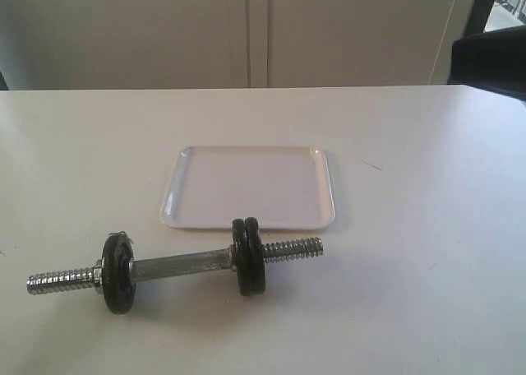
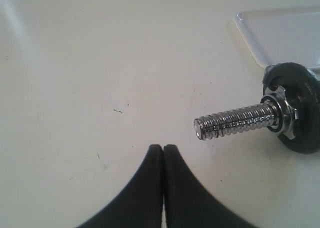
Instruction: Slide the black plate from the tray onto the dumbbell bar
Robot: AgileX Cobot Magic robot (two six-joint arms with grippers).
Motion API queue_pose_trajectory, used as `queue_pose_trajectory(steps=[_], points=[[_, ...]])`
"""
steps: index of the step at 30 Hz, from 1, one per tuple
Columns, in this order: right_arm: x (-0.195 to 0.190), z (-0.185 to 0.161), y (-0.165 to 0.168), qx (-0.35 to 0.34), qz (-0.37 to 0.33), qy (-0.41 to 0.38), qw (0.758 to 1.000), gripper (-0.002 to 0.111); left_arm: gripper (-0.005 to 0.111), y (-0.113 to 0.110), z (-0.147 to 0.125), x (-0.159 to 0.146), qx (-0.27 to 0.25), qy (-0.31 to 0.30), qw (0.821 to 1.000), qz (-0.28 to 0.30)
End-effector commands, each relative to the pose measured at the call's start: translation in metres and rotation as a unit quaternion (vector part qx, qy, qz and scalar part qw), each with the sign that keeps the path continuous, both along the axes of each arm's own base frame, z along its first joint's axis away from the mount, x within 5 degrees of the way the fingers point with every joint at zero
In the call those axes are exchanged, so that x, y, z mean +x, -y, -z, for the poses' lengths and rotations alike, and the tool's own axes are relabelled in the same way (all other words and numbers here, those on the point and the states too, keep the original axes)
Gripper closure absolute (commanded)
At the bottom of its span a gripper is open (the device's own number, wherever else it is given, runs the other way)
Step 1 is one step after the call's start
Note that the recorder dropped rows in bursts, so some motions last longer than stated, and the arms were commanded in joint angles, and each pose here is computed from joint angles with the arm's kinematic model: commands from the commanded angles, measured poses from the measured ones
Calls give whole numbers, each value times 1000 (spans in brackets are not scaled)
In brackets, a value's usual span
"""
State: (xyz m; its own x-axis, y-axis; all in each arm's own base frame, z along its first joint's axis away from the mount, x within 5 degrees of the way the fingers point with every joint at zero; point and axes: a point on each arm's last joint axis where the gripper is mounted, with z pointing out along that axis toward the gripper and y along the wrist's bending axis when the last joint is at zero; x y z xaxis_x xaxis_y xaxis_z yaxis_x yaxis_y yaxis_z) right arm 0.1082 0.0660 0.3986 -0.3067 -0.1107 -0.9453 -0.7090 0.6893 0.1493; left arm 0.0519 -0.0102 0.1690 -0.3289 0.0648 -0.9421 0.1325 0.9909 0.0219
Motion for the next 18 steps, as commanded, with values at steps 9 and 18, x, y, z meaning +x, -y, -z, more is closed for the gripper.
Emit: queue_pose_trajectory(steps=[9, 18], points=[[-1, 0, 1, 5, 4, 0, 1000, 108, 107, -5, 2, 0, -8, -4, 999, -35], [-1, 0, 1, 5, 4, 0, 1000, 108, 107, -6, 2, 0, 9, -3, 1000, -25]])
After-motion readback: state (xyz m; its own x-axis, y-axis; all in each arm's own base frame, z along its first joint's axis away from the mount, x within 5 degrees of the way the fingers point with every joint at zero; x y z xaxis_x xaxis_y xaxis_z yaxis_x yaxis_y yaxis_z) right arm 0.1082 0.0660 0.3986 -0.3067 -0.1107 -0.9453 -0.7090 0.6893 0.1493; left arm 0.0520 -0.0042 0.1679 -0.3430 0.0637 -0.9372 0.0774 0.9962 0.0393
